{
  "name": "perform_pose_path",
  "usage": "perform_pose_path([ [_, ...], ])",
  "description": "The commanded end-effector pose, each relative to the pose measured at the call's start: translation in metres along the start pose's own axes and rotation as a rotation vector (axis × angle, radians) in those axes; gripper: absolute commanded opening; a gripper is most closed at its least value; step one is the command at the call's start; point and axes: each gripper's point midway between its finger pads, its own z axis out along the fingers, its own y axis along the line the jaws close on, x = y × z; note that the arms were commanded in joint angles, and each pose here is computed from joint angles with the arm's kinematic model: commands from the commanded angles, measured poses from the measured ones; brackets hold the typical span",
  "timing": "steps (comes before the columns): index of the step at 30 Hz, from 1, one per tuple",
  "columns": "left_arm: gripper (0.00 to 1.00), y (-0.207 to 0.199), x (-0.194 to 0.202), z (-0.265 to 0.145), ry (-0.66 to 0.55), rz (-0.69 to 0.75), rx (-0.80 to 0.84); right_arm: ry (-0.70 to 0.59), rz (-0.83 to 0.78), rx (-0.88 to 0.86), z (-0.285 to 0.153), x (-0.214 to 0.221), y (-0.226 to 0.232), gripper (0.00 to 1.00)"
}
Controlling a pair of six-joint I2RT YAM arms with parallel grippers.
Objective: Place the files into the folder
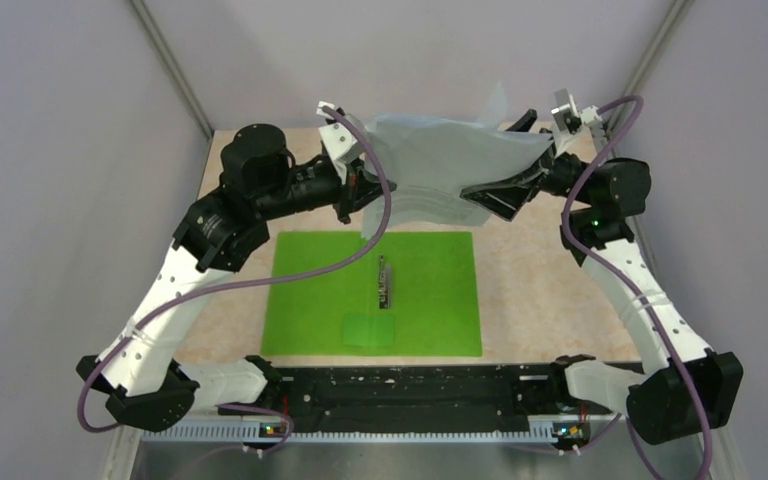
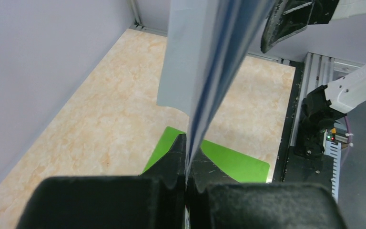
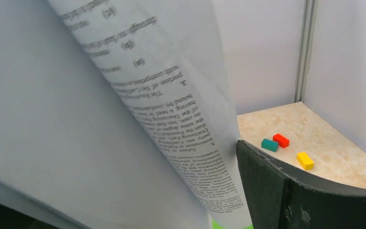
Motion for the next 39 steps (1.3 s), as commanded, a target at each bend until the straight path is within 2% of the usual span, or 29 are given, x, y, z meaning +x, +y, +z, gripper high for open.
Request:
perform_pose_path([
  [1,0.0,0.013,-0.019,-0.001,-0.048,0.017,-0.072,-0.03,-0.061,-0.049,0.006,-0.014,0.015,0.87],
  [5,0.0,0.012,-0.023,-0.001,-0.066,0.023,-0.07,-0.042,-0.071,-0.014,0.004,-0.013,0.014,0.76],
  [10,0.0,0.007,-0.032,-0.012,-0.094,0.051,-0.066,-0.032,-0.109,0.074,0.0,-0.01,0.002,0.92],
  [14,0.0,0.002,-0.036,-0.019,-0.113,0.074,-0.058,-0.032,-0.156,0.136,-0.003,-0.014,-0.004,0.99],
  [20,0.0,-0.003,-0.043,-0.028,-0.138,0.099,-0.052,-0.055,-0.233,0.161,-0.004,-0.033,0.004,0.99],
  [33,0.0,-0.003,-0.046,-0.034,-0.141,0.11,-0.067,-0.1,-0.284,0.226,-0.003,-0.057,-0.001,0.99],
  [39,0.0,-0.002,-0.045,-0.031,-0.138,0.104,-0.064,-0.071,-0.252,0.064,0.007,-0.051,0.014,0.99],
])
